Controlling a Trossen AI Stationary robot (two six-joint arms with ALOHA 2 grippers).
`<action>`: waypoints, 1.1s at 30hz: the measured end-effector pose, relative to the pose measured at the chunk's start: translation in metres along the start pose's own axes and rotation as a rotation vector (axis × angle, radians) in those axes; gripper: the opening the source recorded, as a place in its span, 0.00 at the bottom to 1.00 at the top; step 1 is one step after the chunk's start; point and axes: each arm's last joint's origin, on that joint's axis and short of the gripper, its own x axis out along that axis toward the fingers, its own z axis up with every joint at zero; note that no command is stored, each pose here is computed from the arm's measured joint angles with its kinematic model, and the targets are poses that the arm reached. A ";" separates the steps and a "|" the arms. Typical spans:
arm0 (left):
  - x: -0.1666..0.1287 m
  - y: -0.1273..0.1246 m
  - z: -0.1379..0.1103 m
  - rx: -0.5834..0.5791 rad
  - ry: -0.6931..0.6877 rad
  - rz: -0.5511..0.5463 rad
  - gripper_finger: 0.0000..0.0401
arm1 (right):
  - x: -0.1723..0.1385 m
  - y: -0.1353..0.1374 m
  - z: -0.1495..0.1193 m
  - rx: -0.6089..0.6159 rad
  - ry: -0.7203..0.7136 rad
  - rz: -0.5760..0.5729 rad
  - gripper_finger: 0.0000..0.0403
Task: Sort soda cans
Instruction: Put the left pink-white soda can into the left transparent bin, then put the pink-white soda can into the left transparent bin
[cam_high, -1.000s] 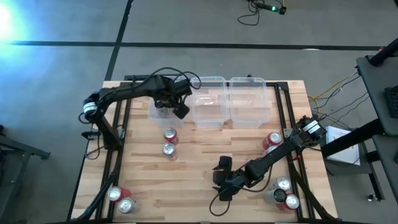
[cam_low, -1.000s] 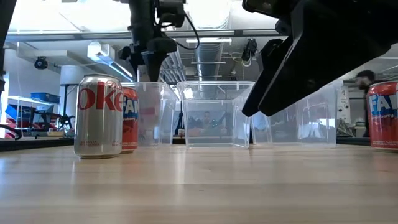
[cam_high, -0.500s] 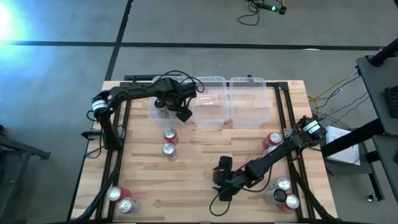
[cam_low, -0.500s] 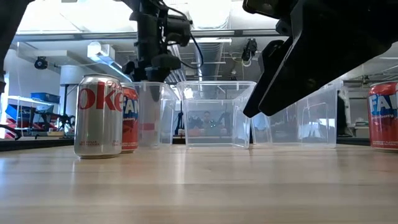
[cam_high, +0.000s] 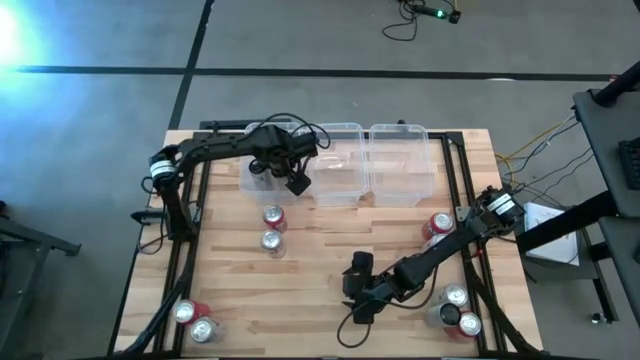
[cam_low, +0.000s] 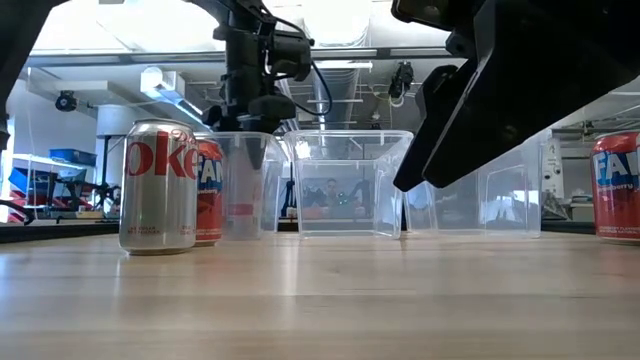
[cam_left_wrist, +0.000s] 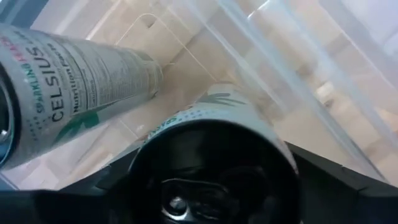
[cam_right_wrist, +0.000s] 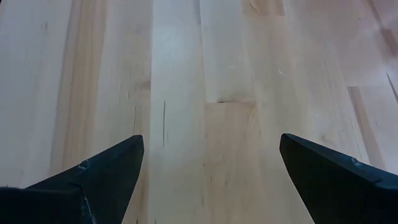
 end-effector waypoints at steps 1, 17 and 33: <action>0.000 0.000 0.000 -0.001 0.002 0.001 0.78 | 0.000 0.000 0.000 -0.004 0.000 0.000 0.93; -0.063 0.006 0.001 0.012 -0.098 -0.049 0.85 | -0.059 -0.014 0.027 -0.032 -0.129 0.008 0.93; -0.177 -0.043 -0.125 0.171 -0.739 -0.380 0.85 | -0.178 -0.002 0.054 -0.068 -0.133 -0.002 0.92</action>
